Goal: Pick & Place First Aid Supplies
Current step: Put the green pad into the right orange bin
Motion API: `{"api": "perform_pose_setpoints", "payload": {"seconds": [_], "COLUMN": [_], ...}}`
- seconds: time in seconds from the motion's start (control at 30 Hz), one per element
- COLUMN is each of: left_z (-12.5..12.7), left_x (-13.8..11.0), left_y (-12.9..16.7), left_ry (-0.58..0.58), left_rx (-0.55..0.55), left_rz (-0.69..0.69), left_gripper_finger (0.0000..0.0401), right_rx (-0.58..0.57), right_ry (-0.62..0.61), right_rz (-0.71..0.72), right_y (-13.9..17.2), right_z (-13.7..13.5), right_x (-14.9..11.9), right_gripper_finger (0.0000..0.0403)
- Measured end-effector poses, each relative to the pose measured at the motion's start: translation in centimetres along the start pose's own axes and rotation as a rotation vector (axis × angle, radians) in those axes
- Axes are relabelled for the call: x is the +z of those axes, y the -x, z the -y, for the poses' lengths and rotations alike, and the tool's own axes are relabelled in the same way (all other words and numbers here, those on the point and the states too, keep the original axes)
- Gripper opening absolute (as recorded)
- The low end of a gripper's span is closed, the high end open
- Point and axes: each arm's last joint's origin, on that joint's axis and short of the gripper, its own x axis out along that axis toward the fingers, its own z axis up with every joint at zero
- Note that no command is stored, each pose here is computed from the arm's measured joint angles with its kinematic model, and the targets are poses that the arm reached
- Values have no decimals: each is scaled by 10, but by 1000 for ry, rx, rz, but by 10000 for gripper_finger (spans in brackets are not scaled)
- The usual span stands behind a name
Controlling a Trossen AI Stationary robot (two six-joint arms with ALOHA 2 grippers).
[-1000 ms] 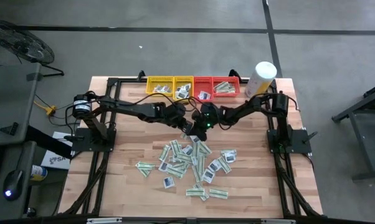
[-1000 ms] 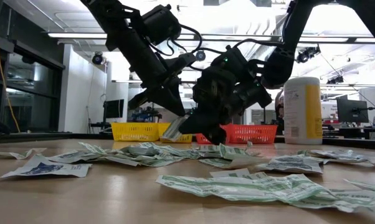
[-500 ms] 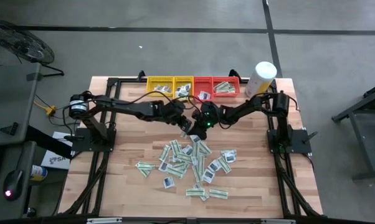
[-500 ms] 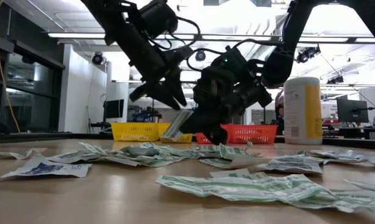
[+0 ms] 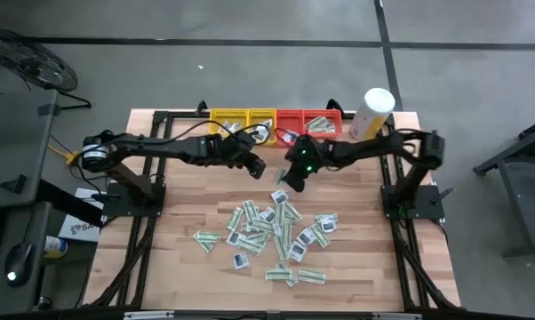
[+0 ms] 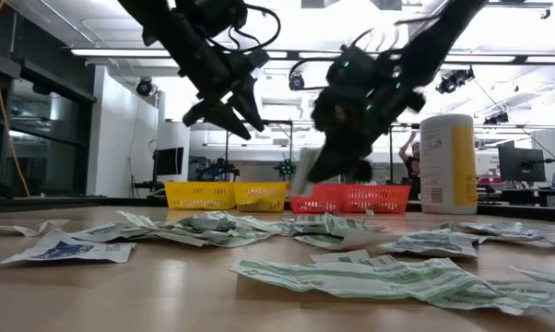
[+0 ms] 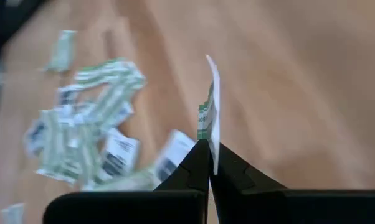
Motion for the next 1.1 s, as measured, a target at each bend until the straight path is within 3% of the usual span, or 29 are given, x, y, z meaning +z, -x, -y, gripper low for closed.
{"api": "perform_pose_setpoints", "payload": {"seconds": [0.33, 0.57, 0.67, 1.1], "left_z": [-1, -2, -2, -3], "left_x": [-1, -1, -1, -3], "left_y": [0, 0, 0, 0], "left_ry": [-3, -3, -3, -8], "left_rx": [24, 28, 33, 49], "left_rz": [-5, -2, 0, -19], "left_gripper_finger": [151, 151, 151, 151], "right_rx": [-540, -782, -870, -1030], "right_ry": [-167, -270, -303, -419], "right_rz": [111, 264, 318, 450], "right_y": [87, 107, 108, 85], "right_z": [22, 46, 54, 77], "right_x": [9, 18, 20, 22], "right_gripper_finger": [0, 0, 0, 0]}}
